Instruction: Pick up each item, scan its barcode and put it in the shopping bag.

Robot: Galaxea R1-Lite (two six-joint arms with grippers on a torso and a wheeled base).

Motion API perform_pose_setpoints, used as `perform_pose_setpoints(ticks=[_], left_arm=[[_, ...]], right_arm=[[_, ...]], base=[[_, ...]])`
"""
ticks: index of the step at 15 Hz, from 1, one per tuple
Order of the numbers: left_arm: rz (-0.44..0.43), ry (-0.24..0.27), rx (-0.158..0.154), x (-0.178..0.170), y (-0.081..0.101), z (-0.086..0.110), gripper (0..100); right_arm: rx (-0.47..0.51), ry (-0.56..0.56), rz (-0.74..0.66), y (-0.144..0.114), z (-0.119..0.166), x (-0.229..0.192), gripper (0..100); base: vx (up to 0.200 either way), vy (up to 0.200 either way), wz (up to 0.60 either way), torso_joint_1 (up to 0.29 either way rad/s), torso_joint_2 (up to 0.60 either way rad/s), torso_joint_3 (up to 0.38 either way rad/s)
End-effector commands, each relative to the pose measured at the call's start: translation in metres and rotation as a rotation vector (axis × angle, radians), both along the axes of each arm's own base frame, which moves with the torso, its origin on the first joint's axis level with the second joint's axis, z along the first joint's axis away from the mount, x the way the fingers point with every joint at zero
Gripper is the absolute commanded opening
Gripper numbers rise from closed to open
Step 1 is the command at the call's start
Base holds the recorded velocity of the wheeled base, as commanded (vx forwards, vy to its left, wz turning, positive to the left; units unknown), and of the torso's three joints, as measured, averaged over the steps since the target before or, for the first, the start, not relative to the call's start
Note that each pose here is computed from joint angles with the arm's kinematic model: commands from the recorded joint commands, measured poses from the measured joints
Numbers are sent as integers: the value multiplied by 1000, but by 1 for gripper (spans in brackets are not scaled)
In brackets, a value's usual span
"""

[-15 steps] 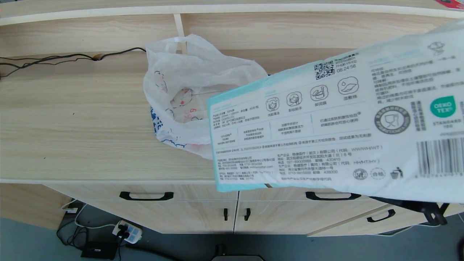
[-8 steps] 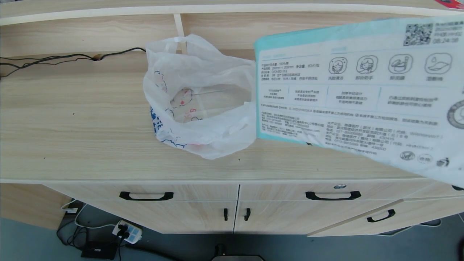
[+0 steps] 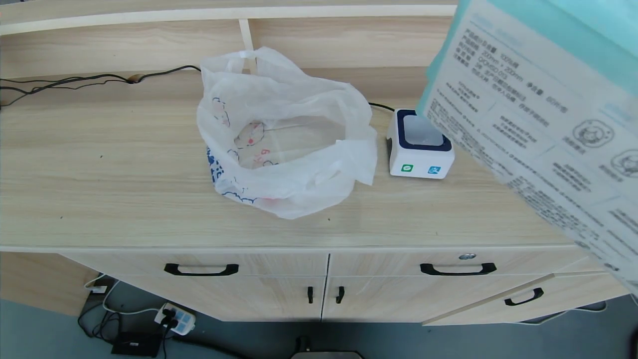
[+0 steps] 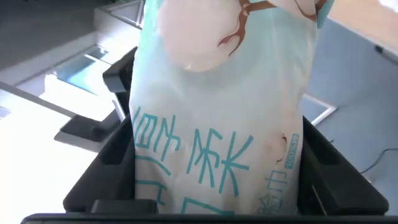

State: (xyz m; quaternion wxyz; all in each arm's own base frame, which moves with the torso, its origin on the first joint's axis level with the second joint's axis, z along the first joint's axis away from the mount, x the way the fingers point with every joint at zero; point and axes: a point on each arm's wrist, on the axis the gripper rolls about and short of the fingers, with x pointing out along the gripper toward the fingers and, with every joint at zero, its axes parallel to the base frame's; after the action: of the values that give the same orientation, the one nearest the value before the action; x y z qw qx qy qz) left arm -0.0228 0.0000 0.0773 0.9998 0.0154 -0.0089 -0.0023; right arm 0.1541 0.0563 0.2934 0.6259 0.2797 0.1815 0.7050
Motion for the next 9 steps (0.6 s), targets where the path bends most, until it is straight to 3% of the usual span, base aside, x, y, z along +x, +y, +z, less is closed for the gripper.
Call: perform_pose_setpoints(ticks=[1, 6, 9], left_arm=[[0, -1, 0, 0, 0, 0, 100], [0, -1, 0, 0, 0, 0, 100], [0, 1, 1, 0, 0, 0, 100]], right_arm=[[-13, -180, -93, -8, -25, -2, 0], [-38, -353, -287, -34, -27, 10, 0], [-99, -507, -511, -70, -24, 21, 0]], base=[[0, 0, 0, 0, 0, 0], [0, 0, 0, 0, 0, 0], [0, 0, 0, 0, 0, 0]])
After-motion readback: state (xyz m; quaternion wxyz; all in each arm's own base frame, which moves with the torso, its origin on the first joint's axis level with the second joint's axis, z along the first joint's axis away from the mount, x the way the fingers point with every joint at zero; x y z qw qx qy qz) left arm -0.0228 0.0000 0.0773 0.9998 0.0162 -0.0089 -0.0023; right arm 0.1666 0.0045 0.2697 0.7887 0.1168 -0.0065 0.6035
